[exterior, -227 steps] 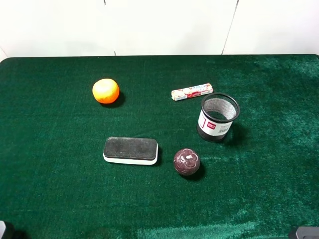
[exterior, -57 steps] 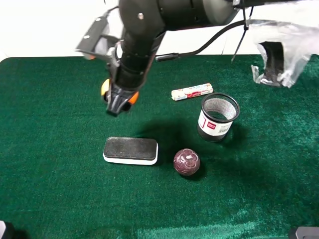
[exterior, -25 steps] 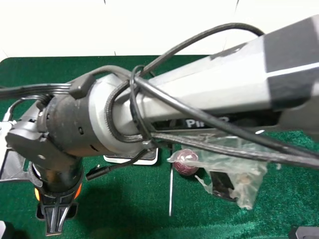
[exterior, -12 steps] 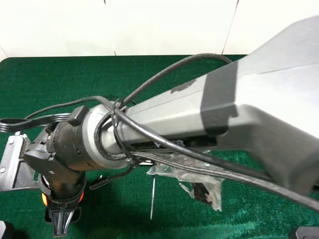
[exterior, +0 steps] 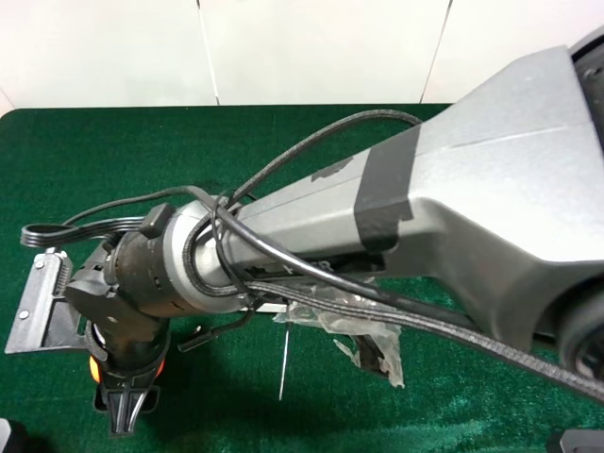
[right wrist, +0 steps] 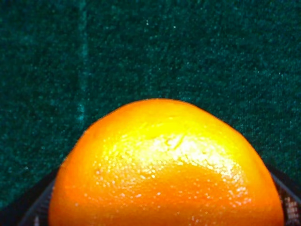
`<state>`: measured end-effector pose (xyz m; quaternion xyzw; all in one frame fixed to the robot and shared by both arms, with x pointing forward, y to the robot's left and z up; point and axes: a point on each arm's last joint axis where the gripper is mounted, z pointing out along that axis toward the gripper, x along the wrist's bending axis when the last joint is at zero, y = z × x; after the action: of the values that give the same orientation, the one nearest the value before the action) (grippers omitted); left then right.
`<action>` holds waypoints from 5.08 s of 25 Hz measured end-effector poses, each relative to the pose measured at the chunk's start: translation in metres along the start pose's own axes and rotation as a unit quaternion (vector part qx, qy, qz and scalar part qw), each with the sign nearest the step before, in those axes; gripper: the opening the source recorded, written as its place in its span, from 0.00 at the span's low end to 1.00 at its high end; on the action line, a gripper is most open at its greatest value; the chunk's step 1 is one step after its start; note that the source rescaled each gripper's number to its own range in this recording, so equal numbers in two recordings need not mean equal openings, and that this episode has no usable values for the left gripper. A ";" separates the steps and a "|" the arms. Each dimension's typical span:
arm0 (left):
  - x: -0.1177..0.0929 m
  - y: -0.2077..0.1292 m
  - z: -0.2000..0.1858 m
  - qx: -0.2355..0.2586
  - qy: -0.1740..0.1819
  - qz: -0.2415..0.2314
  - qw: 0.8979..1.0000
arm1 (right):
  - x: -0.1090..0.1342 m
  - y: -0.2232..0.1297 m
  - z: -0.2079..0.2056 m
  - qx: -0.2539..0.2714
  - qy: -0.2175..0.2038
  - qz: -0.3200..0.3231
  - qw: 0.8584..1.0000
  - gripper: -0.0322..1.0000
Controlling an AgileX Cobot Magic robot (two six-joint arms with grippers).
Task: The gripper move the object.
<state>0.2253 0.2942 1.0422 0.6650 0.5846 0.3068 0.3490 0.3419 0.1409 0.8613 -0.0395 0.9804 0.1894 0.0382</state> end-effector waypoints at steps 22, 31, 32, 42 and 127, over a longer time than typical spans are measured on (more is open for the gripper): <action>0.000 0.000 0.000 0.000 0.000 0.000 1.000 | 0.000 0.001 0.000 -0.008 -0.001 0.004 1.000 0.03; 0.000 0.000 0.000 0.000 0.000 0.000 1.000 | 0.000 0.001 0.001 -0.008 -0.001 -0.003 1.000 0.03; 0.000 0.000 0.000 0.000 0.000 0.000 1.000 | 0.000 0.001 0.001 -0.008 -0.001 -0.005 1.000 0.03; 0.000 0.000 0.000 0.000 0.000 0.000 1.000 | 0.000 0.002 0.001 -0.012 -0.003 -0.008 1.000 0.32; 0.000 0.000 0.000 0.000 0.000 0.000 1.000 | 0.044 -0.314 -0.333 0.016 -0.270 0.538 0.798 0.99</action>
<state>0.2253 0.2942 1.0422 0.6650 0.5846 0.3068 0.3490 0.3067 -0.2769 1.0503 0.5476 0.7968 0.1668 0.1934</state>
